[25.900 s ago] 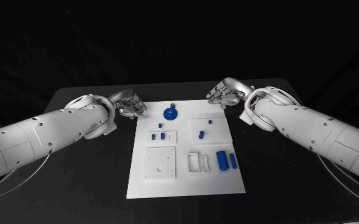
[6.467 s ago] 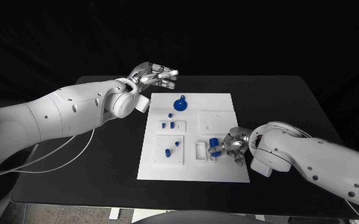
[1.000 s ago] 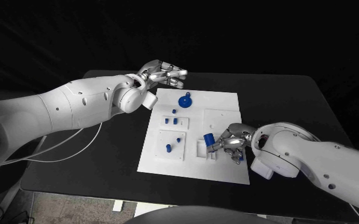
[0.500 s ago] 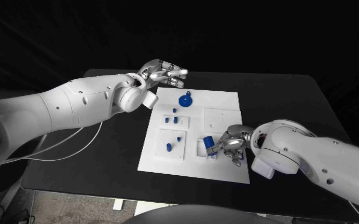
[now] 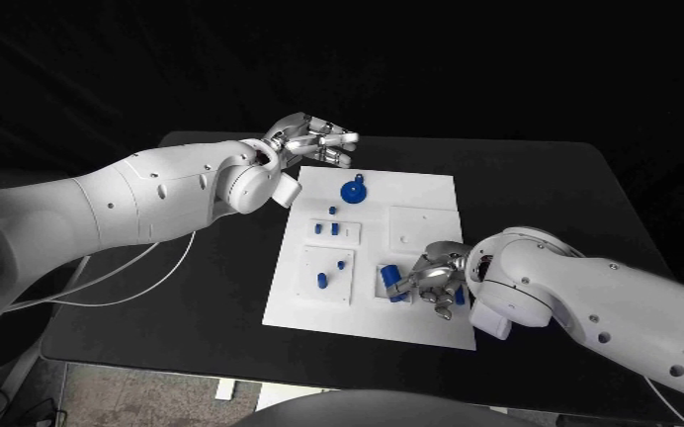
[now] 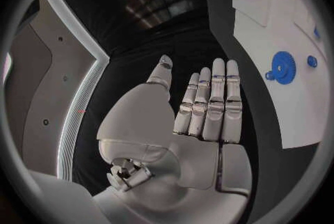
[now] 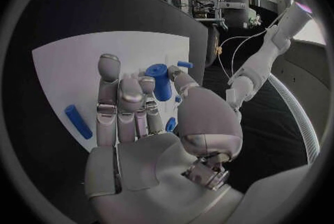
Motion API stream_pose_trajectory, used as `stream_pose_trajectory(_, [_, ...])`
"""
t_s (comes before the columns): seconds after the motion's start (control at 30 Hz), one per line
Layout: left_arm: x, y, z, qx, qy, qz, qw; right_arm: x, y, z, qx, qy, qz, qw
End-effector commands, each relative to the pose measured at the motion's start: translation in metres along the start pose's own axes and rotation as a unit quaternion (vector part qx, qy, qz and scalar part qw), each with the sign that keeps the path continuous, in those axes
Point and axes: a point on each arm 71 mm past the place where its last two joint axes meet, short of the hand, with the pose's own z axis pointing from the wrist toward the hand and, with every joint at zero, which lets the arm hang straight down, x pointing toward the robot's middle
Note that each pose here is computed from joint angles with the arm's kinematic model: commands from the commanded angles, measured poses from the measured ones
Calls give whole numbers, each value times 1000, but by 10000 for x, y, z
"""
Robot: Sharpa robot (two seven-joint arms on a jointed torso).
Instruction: Assemble the parts on the task board
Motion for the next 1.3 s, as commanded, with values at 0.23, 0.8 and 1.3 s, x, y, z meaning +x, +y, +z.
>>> stream_pose_trajectory(0.23, [30, -11, 5, 4, 11, -1, 1000, 70, -16, 92, 19, 8, -1, 1000])
stream_pose_trajectory(0.8, [28, -11, 2, 3, 11, -1, 1000, 77, -30, 140, 23, 16, -2, 1000])
stream_pose_trajectory(1.3, [23, -8, -2, 2, 11, -1, 1000, 67, -49, 92, -9, 20, 7, 1000])
